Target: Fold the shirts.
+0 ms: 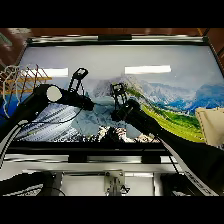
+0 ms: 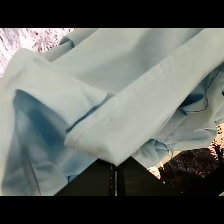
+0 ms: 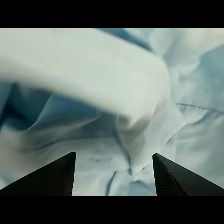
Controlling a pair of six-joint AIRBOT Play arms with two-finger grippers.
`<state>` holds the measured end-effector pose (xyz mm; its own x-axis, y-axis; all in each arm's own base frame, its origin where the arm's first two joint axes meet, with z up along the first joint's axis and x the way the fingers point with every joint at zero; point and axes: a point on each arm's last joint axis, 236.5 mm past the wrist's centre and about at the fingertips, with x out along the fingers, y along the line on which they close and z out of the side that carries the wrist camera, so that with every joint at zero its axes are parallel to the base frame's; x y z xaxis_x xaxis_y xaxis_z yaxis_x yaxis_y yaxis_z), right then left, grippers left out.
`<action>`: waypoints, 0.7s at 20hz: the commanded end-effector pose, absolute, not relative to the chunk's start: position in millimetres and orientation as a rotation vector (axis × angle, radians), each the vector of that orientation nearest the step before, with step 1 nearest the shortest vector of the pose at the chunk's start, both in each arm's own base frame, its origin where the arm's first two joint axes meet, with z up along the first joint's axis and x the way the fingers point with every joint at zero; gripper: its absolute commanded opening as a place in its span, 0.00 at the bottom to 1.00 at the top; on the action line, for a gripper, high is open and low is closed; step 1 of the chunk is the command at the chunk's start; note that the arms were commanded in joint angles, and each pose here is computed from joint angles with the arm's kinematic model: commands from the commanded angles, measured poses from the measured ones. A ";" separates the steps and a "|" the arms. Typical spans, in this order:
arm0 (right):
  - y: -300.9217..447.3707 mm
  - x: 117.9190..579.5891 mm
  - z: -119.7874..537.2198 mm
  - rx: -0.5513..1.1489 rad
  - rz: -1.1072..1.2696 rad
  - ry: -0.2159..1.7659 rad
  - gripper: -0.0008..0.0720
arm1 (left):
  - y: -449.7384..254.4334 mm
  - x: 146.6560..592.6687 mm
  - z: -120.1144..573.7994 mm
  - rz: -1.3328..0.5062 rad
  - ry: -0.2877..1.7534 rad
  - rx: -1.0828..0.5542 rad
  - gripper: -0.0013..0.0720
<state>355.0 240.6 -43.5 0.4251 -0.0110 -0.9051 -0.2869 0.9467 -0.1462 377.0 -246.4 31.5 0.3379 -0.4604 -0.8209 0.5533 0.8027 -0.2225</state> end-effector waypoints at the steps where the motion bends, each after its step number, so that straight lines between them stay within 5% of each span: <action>1: 225.3 378.8 -63.1 -0.226 0.101 1.114 0.82 | -249.4 381.0 45.7 -0.671 1.012 0.100 0.09; 5: 196.8 394.0 -68.6 -0.079 -0.015 1.140 0.12 | -249.6 381.5 47.4 -0.674 1.009 0.104 0.09; 10: 192.7 400.5 -11.2 -0.169 0.097 1.033 0.12 | -250.9 378.8 60.9 -0.691 1.010 0.114 0.09; 14: 193.9 397.4 130.3 -0.171 0.237 0.748 0.12 | -257.0 385.5 157.7 -0.757 0.884 0.161 0.09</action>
<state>402.4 196.1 46.6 0.5964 0.0634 -0.8002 -0.1956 0.9783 -0.0683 388.2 -255.5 103.9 0.3805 -0.5043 -0.7751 0.6145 0.7643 -0.1956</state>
